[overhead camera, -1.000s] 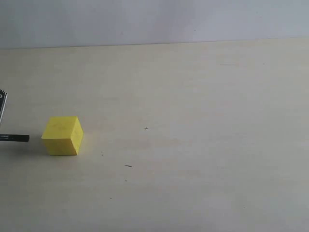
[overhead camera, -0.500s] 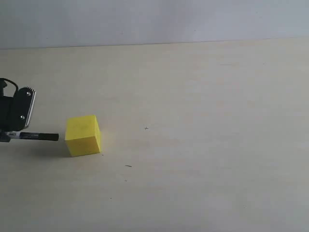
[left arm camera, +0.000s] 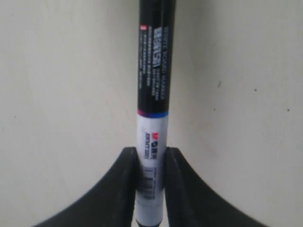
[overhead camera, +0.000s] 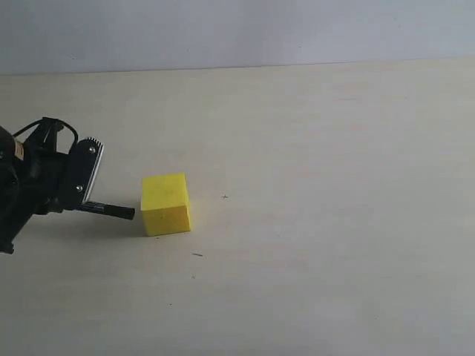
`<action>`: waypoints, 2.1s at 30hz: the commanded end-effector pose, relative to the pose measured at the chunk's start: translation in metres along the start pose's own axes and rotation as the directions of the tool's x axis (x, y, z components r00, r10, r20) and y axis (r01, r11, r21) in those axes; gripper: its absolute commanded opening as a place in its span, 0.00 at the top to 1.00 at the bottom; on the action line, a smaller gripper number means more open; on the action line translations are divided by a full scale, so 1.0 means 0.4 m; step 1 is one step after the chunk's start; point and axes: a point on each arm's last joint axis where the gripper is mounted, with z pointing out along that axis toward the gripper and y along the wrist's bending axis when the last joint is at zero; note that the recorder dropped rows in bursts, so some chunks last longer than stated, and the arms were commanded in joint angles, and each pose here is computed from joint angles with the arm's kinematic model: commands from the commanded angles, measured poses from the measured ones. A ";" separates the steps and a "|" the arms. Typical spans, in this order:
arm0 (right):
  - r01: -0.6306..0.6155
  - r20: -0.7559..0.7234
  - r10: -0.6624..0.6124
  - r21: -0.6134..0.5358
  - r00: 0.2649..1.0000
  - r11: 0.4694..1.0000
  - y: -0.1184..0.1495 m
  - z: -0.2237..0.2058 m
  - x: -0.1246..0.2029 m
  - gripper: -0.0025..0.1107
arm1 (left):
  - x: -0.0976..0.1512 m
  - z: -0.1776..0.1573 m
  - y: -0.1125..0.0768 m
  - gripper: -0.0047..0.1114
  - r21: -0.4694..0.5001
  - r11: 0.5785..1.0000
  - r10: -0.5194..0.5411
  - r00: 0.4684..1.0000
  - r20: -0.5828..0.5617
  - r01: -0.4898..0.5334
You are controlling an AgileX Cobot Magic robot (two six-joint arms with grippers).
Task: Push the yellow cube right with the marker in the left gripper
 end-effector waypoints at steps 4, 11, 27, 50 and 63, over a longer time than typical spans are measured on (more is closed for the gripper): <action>0.007 0.000 -0.007 0.007 1.000 1.000 -0.001 0.000 0.004 0.98 | 0.054 0.003 0.003 0.96 0.007 0.996 -0.087 0.994 -0.064 0.088; 0.007 0.002 -0.007 0.007 1.000 1.000 -0.001 0.000 0.003 0.98 | -0.105 0.012 0.022 0.96 -0.073 0.997 0.002 0.997 0.077 0.003; 0.007 0.002 -0.007 0.007 1.000 1.000 -0.001 0.000 0.003 0.98 | -0.066 0.008 0.024 0.96 -0.008 0.997 -0.076 0.997 0.019 0.076; 0.007 0.002 -0.007 0.007 1.000 1.000 -0.001 0.000 0.003 0.98 | -0.175 -0.008 -0.003 0.96 -0.004 0.999 0.049 0.996 0.072 -0.049; 0.007 0.002 -0.007 0.007 1.000 1.000 -0.001 0.000 0.003 0.98 | -0.153 -0.009 0.001 0.96 0.003 0.971 -0.240 0.971 -0.025 0.240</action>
